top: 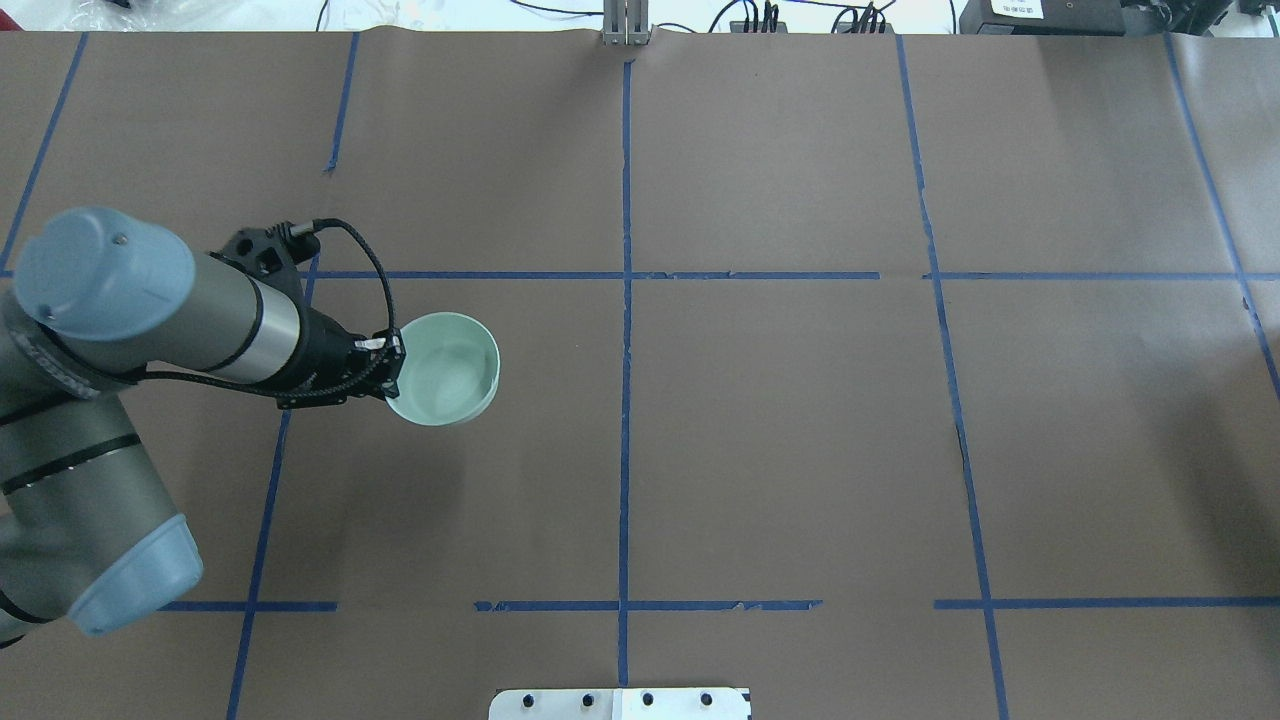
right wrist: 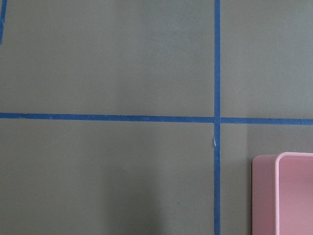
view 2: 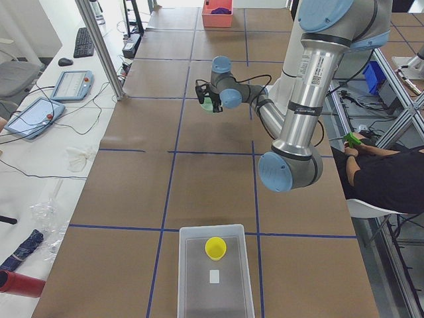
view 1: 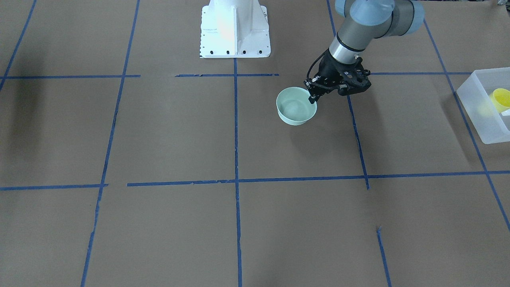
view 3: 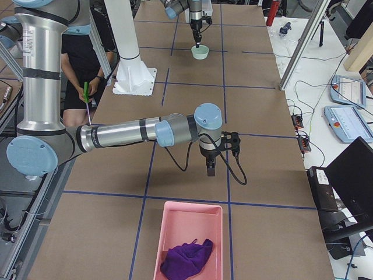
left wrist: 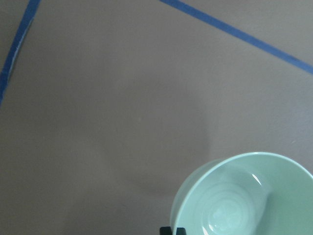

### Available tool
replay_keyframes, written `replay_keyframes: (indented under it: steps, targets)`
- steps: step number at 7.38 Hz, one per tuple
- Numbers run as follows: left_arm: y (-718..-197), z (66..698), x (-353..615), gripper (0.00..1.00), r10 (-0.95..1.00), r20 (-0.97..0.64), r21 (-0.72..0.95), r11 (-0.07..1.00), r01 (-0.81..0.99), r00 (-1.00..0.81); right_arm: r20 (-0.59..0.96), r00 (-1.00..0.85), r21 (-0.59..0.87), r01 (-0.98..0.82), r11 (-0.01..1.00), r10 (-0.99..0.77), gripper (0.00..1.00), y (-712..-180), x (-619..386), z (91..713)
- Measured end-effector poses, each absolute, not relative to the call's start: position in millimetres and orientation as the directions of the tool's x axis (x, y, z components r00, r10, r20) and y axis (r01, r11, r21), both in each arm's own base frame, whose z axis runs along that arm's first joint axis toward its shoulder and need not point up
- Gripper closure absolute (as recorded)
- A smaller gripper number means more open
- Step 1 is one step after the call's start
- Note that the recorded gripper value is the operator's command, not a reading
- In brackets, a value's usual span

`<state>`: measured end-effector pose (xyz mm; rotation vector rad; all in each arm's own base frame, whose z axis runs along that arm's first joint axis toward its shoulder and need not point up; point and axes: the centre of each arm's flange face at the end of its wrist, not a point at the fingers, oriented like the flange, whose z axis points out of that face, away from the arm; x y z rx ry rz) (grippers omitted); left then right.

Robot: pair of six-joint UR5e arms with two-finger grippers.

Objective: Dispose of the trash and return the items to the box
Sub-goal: 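Lift the green bowl with the left gripper and carry it off the table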

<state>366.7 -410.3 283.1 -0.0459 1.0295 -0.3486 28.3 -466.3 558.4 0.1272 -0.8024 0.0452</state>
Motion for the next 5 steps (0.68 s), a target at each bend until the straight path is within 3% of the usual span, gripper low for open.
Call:
replay_keyframes:
  steps: [5]
  targets:
    - [-472.0,348.7,229.1,1.0,-0.086,-0.814,0.042,0.978,0.205,0.574,0.717,0.693,0.124,-0.028,0.992,-0.07,0.0,-457.5,54.3,602.3]
